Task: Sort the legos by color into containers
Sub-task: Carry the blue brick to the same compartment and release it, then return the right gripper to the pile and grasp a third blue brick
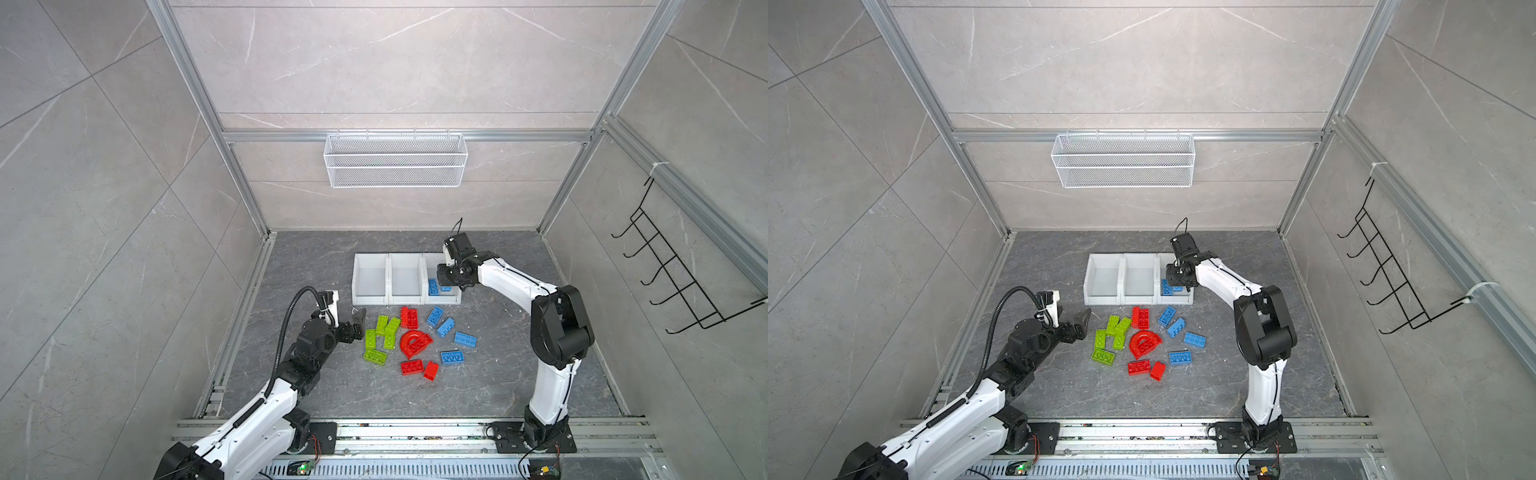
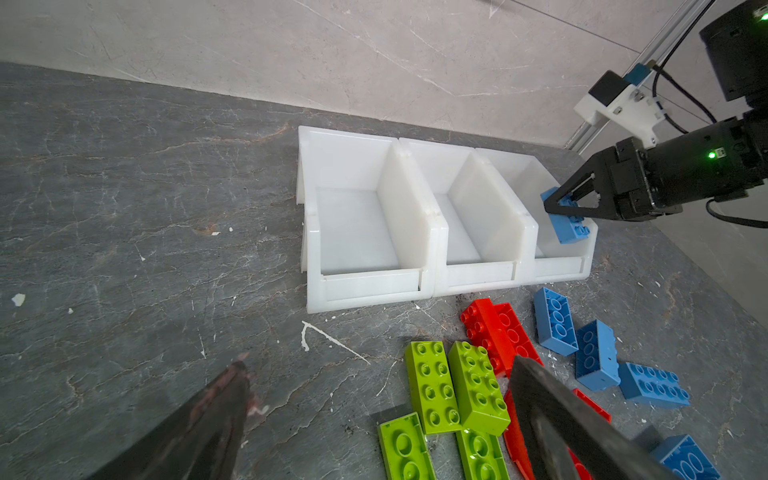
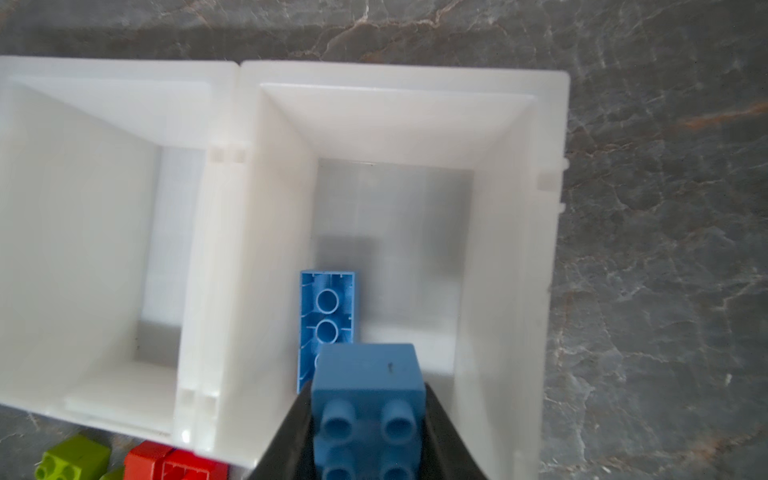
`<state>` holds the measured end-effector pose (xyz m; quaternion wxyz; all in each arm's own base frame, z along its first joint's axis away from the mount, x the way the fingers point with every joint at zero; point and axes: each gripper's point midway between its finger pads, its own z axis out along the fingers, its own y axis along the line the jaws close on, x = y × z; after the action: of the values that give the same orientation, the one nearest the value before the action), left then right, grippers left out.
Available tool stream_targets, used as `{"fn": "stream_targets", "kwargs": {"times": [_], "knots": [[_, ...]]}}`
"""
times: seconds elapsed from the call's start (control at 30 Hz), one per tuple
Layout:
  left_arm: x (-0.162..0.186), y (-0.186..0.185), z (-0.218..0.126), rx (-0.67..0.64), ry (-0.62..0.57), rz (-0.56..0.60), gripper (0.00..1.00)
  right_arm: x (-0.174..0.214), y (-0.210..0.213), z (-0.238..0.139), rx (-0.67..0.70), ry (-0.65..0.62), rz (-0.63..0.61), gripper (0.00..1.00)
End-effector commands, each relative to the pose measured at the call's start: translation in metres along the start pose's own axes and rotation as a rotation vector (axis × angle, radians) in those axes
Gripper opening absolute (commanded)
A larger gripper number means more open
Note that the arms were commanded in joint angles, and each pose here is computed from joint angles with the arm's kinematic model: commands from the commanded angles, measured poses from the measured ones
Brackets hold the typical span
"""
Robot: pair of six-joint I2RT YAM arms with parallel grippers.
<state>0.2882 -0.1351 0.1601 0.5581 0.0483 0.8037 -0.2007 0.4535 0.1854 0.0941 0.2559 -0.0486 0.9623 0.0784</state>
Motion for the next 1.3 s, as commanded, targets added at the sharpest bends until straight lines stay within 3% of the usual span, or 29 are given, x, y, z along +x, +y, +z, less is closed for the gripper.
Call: {"fn": "stream_targets", "kwargs": {"times": [0.0, 0.47, 0.63, 0.87, 1.03, 1.13, 1.27], "knots": [[-0.016, -0.004, 0.0, 0.002, -0.05, 0.011, 1.0, -0.006, -0.006, 0.008, 0.038, -0.007, -0.025, 0.28], [-0.014, -0.002, 0.002, -0.008, -0.041, 0.014, 1.0, 0.001, -0.008, 0.043, 0.057, 0.038, -0.02, 0.28], [-0.014, -0.002, 0.002, -0.005, -0.04, 0.01, 1.0, 0.002, -0.006, 0.045, 0.053, 0.041, -0.012, 0.37], [-0.015, -0.004, 0.002, 0.001, -0.039, 0.011, 1.0, -0.013, 0.006, 0.007, 0.029, -0.03, -0.023, 0.51], [-0.015, -0.007, 0.001, 0.02, -0.043, 0.015, 1.0, -0.019, 0.015, -0.027, 0.004, -0.07, -0.041, 0.53], [-0.016, -0.008, 0.0, 0.026, -0.045, 0.016, 1.0, -0.011, 0.029, -0.059, -0.033, -0.099, -0.065, 0.53], [-0.016, -0.009, 0.0, 0.031, -0.047, 0.016, 1.0, 0.027, 0.037, -0.087, -0.092, -0.083, -0.069, 0.56]]}}
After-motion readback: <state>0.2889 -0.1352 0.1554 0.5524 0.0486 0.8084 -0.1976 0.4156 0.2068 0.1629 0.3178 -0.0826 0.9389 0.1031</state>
